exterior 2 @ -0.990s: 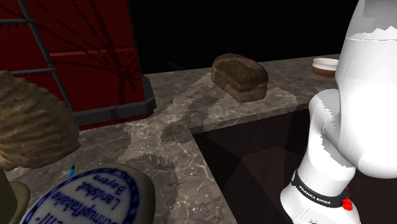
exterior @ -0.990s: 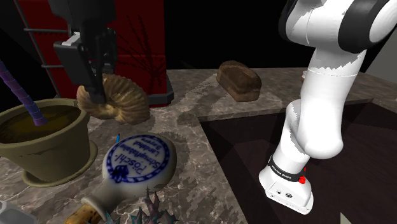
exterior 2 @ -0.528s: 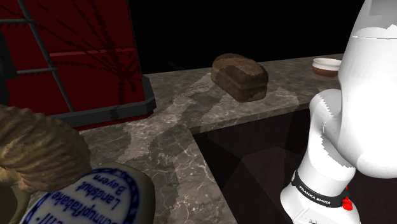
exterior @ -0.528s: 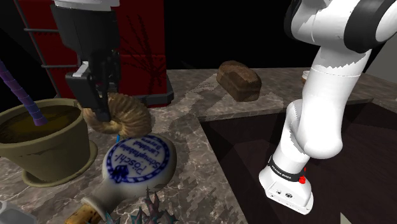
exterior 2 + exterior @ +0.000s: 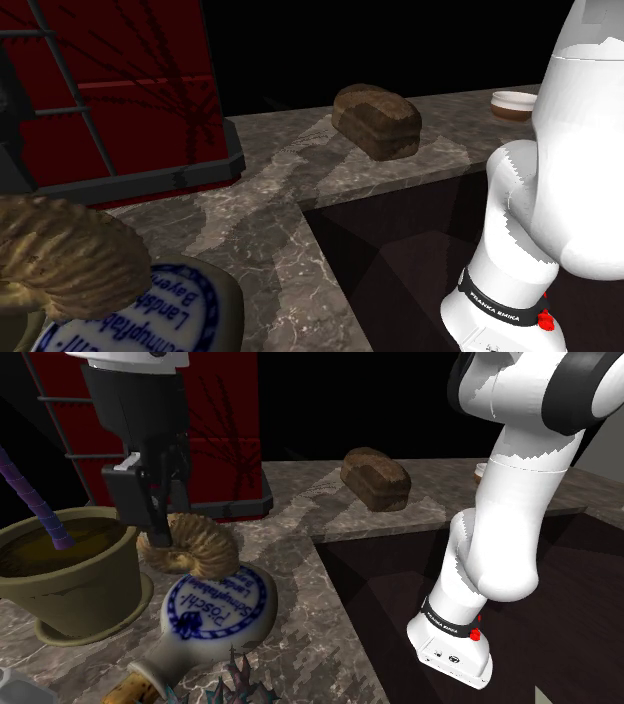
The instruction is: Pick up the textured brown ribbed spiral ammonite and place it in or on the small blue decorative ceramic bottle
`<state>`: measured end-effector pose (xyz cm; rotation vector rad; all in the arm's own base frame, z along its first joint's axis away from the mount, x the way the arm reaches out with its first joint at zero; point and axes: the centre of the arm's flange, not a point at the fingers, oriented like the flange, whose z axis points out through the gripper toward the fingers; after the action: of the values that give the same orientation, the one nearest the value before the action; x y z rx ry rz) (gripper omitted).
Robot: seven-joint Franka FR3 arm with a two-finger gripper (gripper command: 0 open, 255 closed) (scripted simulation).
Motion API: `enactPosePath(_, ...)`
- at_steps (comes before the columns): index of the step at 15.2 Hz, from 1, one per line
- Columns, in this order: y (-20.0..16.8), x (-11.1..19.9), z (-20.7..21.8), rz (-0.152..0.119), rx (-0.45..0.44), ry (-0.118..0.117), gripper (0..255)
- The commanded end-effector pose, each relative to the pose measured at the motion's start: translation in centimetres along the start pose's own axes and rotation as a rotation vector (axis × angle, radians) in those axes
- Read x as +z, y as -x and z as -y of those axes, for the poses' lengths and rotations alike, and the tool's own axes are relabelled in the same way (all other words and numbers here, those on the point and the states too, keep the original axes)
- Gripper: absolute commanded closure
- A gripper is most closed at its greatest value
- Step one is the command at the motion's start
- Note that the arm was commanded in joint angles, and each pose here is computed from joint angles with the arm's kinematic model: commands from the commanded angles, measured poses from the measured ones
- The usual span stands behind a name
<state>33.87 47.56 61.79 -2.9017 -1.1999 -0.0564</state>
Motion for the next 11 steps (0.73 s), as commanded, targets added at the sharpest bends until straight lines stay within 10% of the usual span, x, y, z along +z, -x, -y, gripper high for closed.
enactPosePath(1,0.0,0.0,0.0,0.0,0.0,0.0,0)
enactPosePath(11,0.0,-5.0,0.0,0.0,0.0,0.0,0)
